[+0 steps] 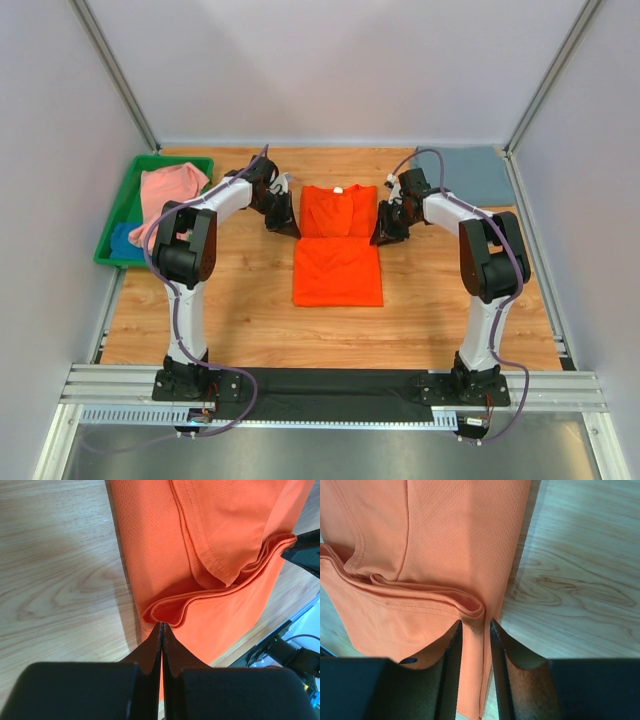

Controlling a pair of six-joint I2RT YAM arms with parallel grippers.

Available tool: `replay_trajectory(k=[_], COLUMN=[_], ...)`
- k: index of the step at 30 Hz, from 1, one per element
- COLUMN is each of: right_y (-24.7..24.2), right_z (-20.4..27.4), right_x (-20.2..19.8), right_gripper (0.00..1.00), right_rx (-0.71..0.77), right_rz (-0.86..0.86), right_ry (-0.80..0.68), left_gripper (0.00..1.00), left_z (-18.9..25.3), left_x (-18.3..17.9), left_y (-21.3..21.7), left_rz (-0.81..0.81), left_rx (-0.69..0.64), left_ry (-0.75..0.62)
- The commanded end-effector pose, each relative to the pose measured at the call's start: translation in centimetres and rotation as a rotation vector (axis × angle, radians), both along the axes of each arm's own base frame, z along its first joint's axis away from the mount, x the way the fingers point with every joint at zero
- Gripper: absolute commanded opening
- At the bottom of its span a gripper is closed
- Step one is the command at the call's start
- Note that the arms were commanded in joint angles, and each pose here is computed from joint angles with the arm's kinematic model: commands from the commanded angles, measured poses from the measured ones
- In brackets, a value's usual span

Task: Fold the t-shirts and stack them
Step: Fold the tshirt

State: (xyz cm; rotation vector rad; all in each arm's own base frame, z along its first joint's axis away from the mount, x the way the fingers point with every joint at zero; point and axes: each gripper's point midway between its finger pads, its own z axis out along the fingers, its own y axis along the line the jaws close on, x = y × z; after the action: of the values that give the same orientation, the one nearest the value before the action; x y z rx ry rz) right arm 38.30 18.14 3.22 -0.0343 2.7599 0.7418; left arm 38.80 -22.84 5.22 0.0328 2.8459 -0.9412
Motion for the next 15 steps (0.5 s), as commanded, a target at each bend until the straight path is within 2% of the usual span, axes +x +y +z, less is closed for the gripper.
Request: replay_trajectory(k=[1, 4, 15], right_y=[0.13, -0.14, 0.53], right_z=[2.47, 2.72, 2.44], right_x=[2.12, 2.38, 2.71], right_gripper=[0.31, 0.33, 0.29], right_rx=[-0.009, -0.037, -0.051], right_rz=[-0.016, -0.022, -0.009], right_ry=[-0.095, -0.110, -0.110], left_gripper=[0.00, 0.00, 0.00], left_z=[1.96, 1.91, 1.52], left_x=[1.28, 1.30, 1.27], left_y=[-0.58, -0.55, -0.58], left_rz=[0.006, 0.006, 0.002], left_rx=[-0.038, -0.036, -0.036], left_ry=[-0.055, -0.055, -0.047])
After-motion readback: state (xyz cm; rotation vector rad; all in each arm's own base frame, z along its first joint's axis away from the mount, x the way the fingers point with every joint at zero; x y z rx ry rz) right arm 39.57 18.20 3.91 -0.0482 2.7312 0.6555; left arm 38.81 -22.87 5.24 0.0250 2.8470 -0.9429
